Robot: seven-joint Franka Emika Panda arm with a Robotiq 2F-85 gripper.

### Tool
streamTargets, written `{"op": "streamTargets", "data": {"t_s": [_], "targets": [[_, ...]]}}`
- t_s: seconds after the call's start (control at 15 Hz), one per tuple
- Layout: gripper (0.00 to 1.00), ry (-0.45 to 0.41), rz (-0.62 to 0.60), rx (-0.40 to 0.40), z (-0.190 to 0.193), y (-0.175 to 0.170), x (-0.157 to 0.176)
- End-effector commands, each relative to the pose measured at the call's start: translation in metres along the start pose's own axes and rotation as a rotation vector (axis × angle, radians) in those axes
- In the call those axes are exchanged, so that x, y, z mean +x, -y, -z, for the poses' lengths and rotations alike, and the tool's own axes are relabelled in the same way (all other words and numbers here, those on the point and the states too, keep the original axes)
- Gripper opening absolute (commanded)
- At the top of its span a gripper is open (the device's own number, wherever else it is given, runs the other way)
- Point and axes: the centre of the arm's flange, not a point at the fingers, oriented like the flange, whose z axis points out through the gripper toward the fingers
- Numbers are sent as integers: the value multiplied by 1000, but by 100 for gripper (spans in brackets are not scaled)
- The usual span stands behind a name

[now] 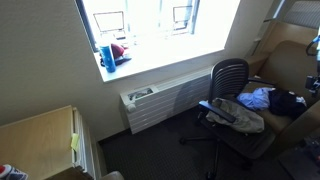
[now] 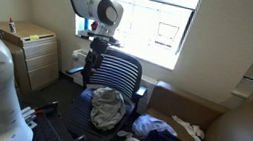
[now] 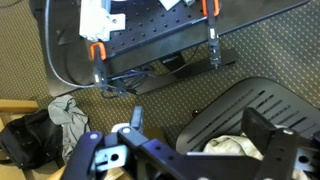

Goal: Place cloth in the chair on the chair's right arm rest

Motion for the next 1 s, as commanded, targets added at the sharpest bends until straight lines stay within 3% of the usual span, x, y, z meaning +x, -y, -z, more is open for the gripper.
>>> {"op": "streamTargets", "data": {"t_s": [0.0,0.2,0.27,0.4,0.47,0.67,0.93], "targets": [[100,-130,35,-36,-33,93,14],[100,-328,66,-84,-52,176,17],[100,-306,47,-85,-61,198,25],[100,-166,-34,-82,-75,191,39],[100,-256,14,-79,-71,183,3],[100,-191,-36,-89,-88,184,32],[100,-226,-126,-155,-149,192,68]]}}
